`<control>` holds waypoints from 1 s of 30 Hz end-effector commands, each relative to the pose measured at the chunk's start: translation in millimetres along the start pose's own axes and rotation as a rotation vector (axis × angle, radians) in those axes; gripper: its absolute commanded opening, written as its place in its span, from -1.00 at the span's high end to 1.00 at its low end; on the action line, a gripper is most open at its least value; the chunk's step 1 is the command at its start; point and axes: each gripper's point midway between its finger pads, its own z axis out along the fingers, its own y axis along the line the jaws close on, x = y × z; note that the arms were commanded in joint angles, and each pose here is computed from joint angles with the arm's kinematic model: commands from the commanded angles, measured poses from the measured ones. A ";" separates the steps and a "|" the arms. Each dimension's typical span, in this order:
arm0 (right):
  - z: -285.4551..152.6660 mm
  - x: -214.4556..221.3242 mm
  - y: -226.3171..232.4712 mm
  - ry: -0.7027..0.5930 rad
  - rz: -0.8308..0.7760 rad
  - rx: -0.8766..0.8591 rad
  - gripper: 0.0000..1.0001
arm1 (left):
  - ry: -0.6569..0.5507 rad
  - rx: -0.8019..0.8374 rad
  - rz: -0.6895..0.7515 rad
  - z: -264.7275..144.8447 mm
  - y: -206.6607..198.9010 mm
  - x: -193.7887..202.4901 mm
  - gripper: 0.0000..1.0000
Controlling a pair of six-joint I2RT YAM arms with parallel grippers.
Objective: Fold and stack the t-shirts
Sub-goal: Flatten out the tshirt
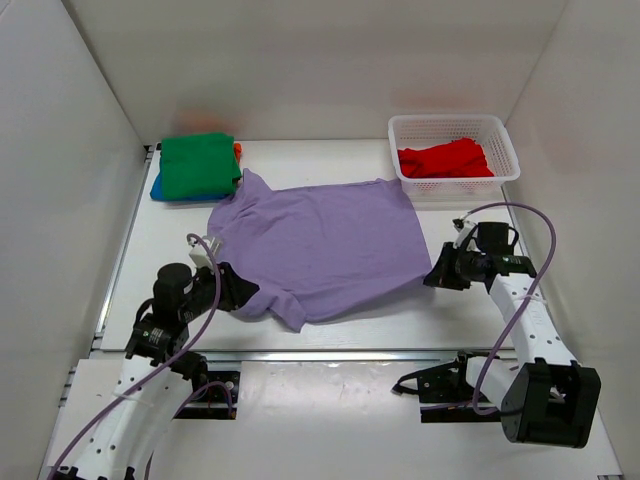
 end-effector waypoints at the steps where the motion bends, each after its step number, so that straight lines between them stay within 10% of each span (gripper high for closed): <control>1: -2.9 -13.4 -7.9 -0.046 -0.008 0.027 1.00 | 0.013 -0.029 0.001 -2.5 3.3 1.6 0.23; 30: 26.9 -43.4 2.3 -0.062 0.018 -0.021 1.00 | 0.287 -0.022 -0.151 57.7 -7.4 108.7 -0.19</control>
